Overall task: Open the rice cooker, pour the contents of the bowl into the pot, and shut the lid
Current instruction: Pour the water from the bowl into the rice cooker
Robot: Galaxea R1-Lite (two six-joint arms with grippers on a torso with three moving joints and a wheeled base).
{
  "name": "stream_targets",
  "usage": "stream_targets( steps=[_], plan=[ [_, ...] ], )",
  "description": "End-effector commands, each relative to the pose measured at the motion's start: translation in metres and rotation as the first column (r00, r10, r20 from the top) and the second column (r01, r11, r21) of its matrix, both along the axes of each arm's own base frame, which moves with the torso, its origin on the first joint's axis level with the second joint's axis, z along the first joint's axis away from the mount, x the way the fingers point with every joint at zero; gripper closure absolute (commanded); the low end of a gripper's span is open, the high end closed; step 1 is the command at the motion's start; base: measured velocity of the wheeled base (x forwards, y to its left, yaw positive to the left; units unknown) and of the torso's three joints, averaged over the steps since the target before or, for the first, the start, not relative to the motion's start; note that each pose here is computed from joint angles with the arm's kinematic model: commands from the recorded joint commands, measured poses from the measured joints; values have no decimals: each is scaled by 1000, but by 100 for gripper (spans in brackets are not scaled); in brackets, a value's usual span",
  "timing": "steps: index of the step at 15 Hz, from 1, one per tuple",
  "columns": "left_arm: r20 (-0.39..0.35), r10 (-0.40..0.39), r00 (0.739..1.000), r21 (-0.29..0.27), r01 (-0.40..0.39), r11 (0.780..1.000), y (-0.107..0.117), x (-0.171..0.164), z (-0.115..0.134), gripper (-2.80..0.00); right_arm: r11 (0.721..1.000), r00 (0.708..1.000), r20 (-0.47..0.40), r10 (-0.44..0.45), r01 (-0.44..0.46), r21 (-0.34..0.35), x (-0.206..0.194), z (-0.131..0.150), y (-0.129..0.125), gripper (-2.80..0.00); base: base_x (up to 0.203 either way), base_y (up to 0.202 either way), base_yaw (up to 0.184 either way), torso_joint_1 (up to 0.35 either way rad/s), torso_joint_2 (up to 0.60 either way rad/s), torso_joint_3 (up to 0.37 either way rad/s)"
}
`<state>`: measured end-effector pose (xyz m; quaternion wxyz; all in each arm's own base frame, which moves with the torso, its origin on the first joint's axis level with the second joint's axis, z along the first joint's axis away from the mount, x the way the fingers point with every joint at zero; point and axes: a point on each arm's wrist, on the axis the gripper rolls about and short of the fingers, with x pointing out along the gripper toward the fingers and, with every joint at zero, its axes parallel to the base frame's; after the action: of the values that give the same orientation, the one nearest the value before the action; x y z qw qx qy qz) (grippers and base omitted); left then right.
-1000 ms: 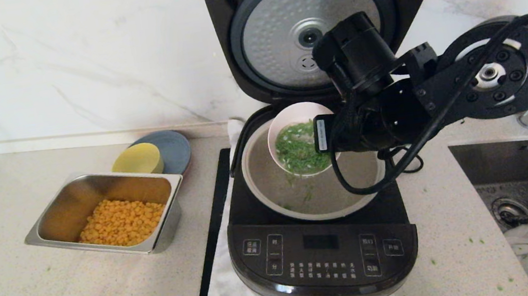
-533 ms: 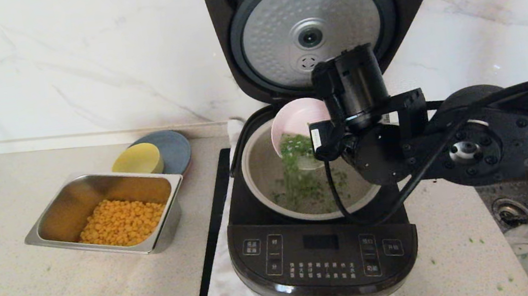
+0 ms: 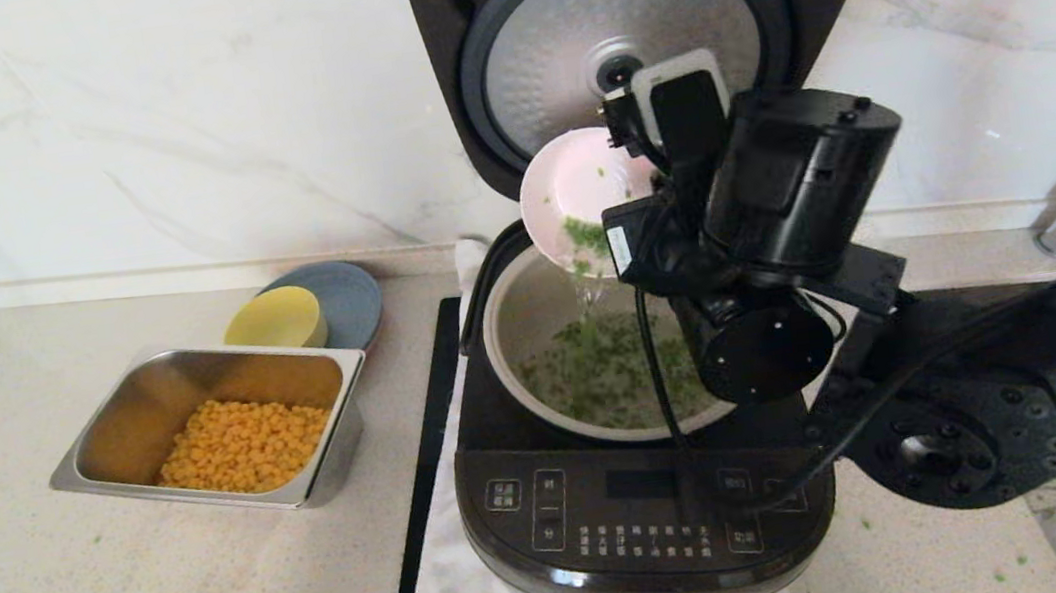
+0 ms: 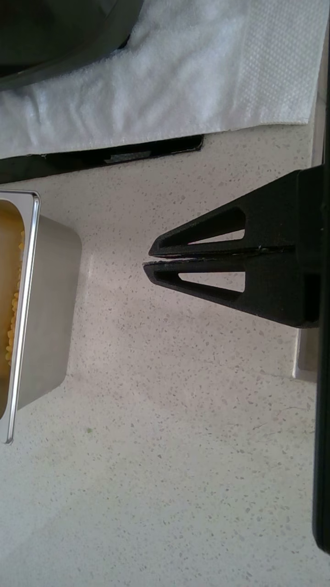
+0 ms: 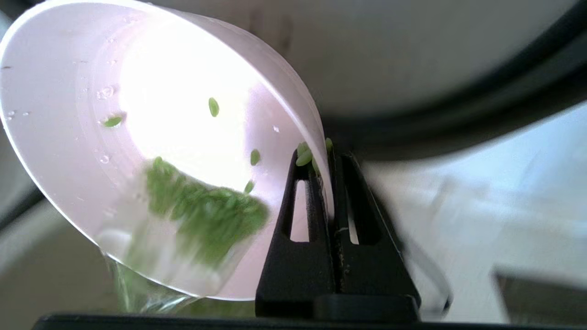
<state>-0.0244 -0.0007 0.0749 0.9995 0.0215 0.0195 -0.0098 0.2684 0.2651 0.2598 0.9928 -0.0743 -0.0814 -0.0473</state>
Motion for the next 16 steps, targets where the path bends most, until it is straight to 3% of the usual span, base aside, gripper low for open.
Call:
stream_targets(
  steps=[1, 7, 16],
  plan=[
    [-1, 0, 1000, 1, 0, 1000, 0, 0, 0, 0, 999, 987, 153, -40, 38, 15, -3, -3, 3, 0, 0, 0, 0, 0, 0, 0],
    [-2, 0, 1000, 1, 0, 1000, 0, 0, 0, 0, 1000, 986, 166, 0, -3, 18, -17, -1, 8, 0, 0, 0, 0, 0, 0, 0],
    [-2, 0, 1000, 1, 0, 1000, 0, 0, 0, 0, 999, 990, 134, 38, -36, -20, -27, -21, 18, 0, 0, 0, 0, 0, 0, 0]
  ],
)
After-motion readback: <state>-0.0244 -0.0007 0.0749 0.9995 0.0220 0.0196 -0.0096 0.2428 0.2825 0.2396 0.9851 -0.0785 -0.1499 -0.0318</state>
